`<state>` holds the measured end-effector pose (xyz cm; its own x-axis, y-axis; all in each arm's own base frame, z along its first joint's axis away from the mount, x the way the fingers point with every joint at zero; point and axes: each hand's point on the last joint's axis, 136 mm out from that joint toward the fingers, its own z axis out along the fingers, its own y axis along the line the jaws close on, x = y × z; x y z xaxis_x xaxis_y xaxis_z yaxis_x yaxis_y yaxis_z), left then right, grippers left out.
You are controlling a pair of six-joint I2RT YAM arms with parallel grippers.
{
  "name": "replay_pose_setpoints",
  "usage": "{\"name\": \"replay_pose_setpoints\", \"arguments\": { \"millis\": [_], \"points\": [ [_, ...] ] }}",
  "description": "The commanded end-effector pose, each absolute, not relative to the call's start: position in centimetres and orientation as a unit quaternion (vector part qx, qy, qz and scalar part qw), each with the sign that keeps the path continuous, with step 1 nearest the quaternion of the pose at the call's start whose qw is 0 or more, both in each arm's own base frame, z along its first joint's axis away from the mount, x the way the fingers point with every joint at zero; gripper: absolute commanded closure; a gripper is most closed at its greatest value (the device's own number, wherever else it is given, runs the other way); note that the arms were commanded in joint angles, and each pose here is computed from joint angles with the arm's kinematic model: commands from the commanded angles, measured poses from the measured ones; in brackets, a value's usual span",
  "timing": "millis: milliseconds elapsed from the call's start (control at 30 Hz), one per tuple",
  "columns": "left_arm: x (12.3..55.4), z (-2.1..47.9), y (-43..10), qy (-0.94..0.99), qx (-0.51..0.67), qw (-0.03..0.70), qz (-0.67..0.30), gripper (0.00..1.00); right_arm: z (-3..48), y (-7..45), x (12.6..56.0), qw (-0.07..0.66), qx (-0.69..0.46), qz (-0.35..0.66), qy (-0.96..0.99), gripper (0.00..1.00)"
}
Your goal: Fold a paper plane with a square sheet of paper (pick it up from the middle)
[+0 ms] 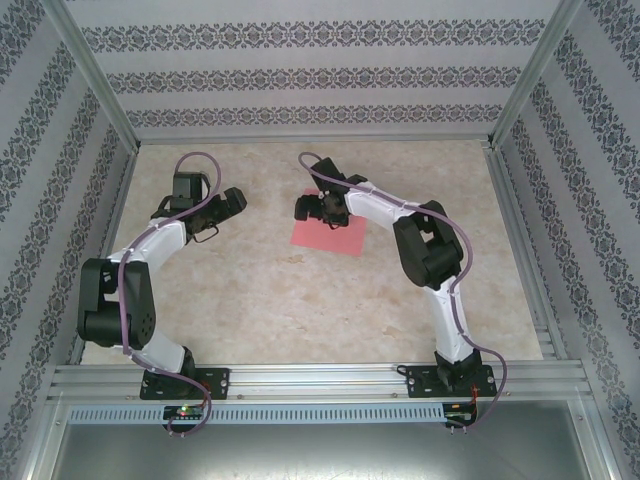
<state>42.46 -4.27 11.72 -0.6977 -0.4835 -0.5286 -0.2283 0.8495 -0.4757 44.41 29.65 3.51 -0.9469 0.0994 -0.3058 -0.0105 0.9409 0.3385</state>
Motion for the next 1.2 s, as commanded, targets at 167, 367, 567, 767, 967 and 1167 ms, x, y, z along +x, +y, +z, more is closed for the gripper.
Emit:
{"name": "replay_pose_setpoints", "arguments": {
  "millis": [167, 367, 567, 767, 967, 1167],
  "points": [
    [42.2, 10.6, -5.4, 0.911, -0.2, 0.302, -0.199, 0.0, 0.5, 28.0, 40.2, 0.091, 0.003, 0.131, 0.987, 0.09],
    [42.3, 9.7, -6.3, 0.911, -0.201, 0.294, -0.207, 0.0, -1.6, 24.7, 33.3, 0.032, -0.031, 0.094, 0.995, 0.11],
    [42.7, 8.9, -7.4, 0.912, -0.199, 0.288, -0.216, 0.0, -2.1, 21.4, 23.7, -0.019, -0.109, 0.071, 0.991, 0.1],
    [43.1, 8.5, -8.9, 0.914, -0.192, 0.282, -0.222, 0.0, 2.0, 20.7, 23.9, 0.028, -0.119, 0.059, 0.991, 0.1],
    [43.6, 8.1, -10.6, 0.914, -0.183, 0.275, -0.236, 0.0, 7.4, 21.6, 29.0, 0.113, -0.029, 0.072, 0.991, 0.07],
    [44.2, 8.2, -12.4, 0.92, -0.159, 0.267, -0.237, 0.0, 6.7, 18.9, 28.6, 0.095, 0.05, 0.031, 0.994, 0.02]
  ]
}}
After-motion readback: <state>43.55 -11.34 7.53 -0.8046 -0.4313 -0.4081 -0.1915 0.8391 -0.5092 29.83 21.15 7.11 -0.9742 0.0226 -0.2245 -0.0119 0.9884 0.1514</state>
